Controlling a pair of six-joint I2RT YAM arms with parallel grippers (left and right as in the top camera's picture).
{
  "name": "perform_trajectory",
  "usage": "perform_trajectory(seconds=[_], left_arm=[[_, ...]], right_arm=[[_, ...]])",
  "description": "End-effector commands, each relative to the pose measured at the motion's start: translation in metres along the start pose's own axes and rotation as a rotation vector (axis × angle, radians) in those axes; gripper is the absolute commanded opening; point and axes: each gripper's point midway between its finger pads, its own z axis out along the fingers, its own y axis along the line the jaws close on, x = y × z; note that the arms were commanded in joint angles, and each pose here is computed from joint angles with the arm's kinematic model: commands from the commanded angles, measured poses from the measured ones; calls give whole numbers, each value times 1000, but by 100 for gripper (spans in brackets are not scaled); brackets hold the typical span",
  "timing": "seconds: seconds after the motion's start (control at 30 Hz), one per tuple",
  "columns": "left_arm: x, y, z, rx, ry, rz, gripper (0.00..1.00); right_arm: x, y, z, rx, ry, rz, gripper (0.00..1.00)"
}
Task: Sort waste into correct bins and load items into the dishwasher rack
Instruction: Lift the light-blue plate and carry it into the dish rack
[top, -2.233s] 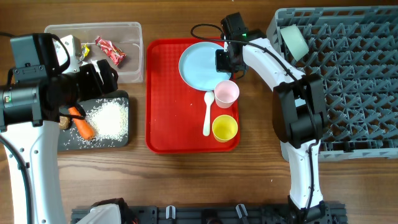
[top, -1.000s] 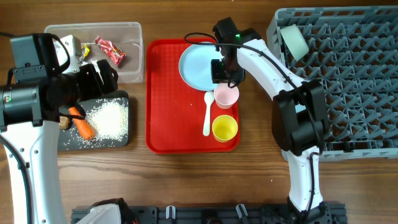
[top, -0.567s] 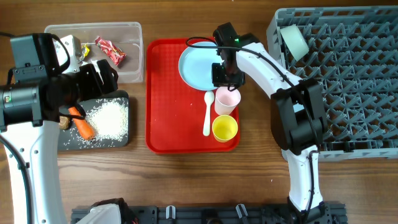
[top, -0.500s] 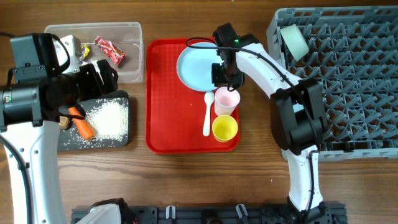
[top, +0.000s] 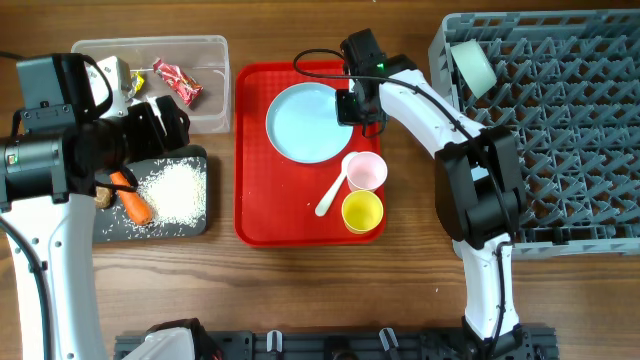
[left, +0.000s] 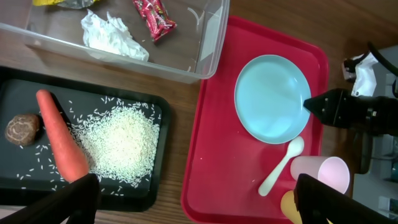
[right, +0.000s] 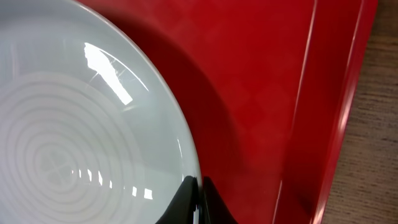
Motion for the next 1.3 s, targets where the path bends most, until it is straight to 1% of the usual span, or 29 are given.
perform_trajectory(seconds=[0.0,0.07,0.13,0.27,0.37,0.47,0.53,0.57,0.6,0.67,0.7,0.77,0.83,0.93,1.0,1.13,1.27], left_arm=[[-3,2,-3,-6,-15,14,100],[-3,2,-3,-6,-15,14,100],[-3,2,-3,-6,-15,14,100],[-3,2,-3,-6,-15,14,100],[-3,2,-3,-6,-15,14,100],[-3,2,-3,-6,-15,14,100],[-3,2,-3,-6,-15,14,100],[-3,2,-3,-6,-15,14,100],[-3,2,-3,-6,-15,14,100],[-3,2,-3,-6,-15,14,100],[-3,2,-3,-6,-15,14,100],[-3,2,-3,-6,-15,14,100],[-3,2,-3,-6,-15,14,100],[-3,2,-3,-6,-15,14,100],[-3,2,-3,-6,-15,14,100],[-3,2,-3,-6,-15,14,100],[-3,2,-3,-6,-15,14,100]], right_arm=[[-5,-14,5,48,-3,-47,4],[-11,-13,-5,45,-19,-62,4],[-23,-10,-25,34,-63,-77,4],[-47,0,-80,4,-185,-84,4],[-63,1,-140,-15,-306,-78,4],[-74,-19,-210,24,-452,-42,5],[-77,-52,-264,134,-563,-8,4],[-77,-69,-283,199,-601,24,5],[-75,-92,-304,292,-644,67,4],[-66,-146,-346,534,-707,153,4],[-62,-163,-356,611,-719,189,4],[-51,-209,-387,853,-732,269,4],[-46,-243,-407,1028,-723,296,4],[-49,-276,-418,1118,-728,326,4],[-51,-301,-418,1171,-694,320,4],[-45,-331,-399,1209,-611,335,4],[-44,-340,-360,1221,-496,261,4]])
